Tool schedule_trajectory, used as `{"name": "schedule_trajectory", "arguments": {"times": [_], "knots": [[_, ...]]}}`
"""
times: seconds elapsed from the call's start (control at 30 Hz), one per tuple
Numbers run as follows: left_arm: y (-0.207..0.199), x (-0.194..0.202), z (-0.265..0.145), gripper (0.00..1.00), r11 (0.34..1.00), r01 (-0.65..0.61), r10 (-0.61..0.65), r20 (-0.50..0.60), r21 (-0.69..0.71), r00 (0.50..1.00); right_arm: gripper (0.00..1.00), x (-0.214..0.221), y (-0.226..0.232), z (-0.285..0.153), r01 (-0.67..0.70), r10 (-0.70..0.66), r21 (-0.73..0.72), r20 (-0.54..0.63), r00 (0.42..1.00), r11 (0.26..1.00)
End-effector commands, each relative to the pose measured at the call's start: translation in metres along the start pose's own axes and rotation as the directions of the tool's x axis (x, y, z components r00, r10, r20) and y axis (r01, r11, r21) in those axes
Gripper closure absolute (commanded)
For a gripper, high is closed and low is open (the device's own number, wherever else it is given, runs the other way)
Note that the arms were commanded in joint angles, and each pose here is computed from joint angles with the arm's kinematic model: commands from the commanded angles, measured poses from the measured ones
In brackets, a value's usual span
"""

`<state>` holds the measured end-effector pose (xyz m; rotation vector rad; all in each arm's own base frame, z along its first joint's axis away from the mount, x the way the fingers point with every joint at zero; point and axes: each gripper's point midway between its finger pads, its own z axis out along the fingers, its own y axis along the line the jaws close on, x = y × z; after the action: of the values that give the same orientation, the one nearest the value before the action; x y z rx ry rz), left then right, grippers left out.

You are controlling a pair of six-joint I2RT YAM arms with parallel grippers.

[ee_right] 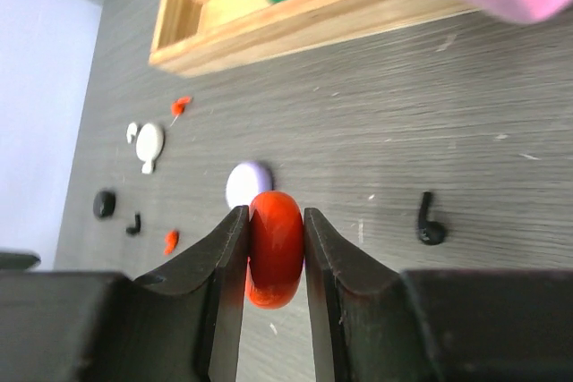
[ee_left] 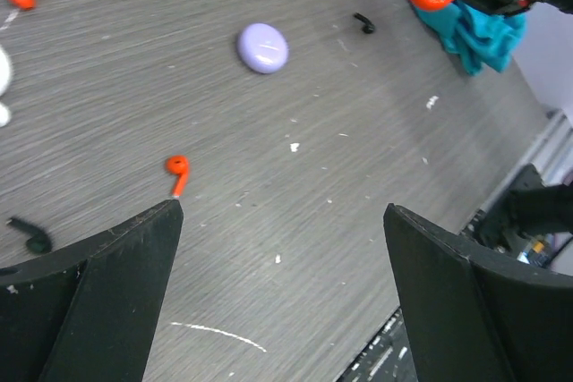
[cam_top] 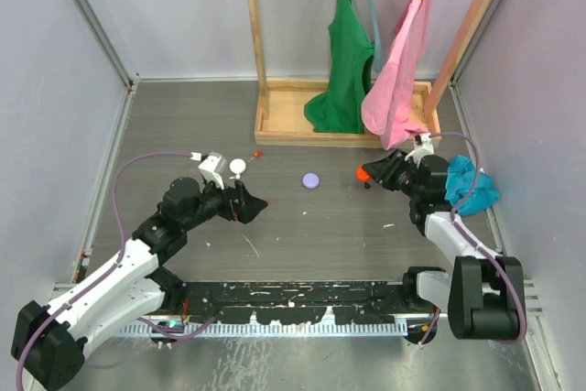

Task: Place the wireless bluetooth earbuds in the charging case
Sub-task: Pick up the charging case at the center of the board.

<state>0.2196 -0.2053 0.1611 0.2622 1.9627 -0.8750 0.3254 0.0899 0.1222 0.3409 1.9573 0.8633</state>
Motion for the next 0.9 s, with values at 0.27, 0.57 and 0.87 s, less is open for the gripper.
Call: {"name": "schedule_trajectory", "arguments": {"times": [0.27,0.57,0.87], "knots": [[-0.08,-0.046,0.012,0.06,0.932,-0.051,0.058,-0.009,0.36,0.998,0.83,0.031,0.129,-0.02,0.411,-0.453,-0.417,-0.002,0.891,0.811],[-0.096,-0.048,0.02,0.12,0.883,-0.092,0.112,-0.017,0.46,0.994,0.83,0.055,0.198,-0.036,0.498,-0.634,-0.681,0.064,0.771,0.537],[-0.108,-0.052,0.024,0.24,0.813,-0.191,0.216,0.019,0.55,0.976,0.83,0.067,0.235,-0.048,0.509,-0.731,-0.784,0.108,0.674,0.354]]}}
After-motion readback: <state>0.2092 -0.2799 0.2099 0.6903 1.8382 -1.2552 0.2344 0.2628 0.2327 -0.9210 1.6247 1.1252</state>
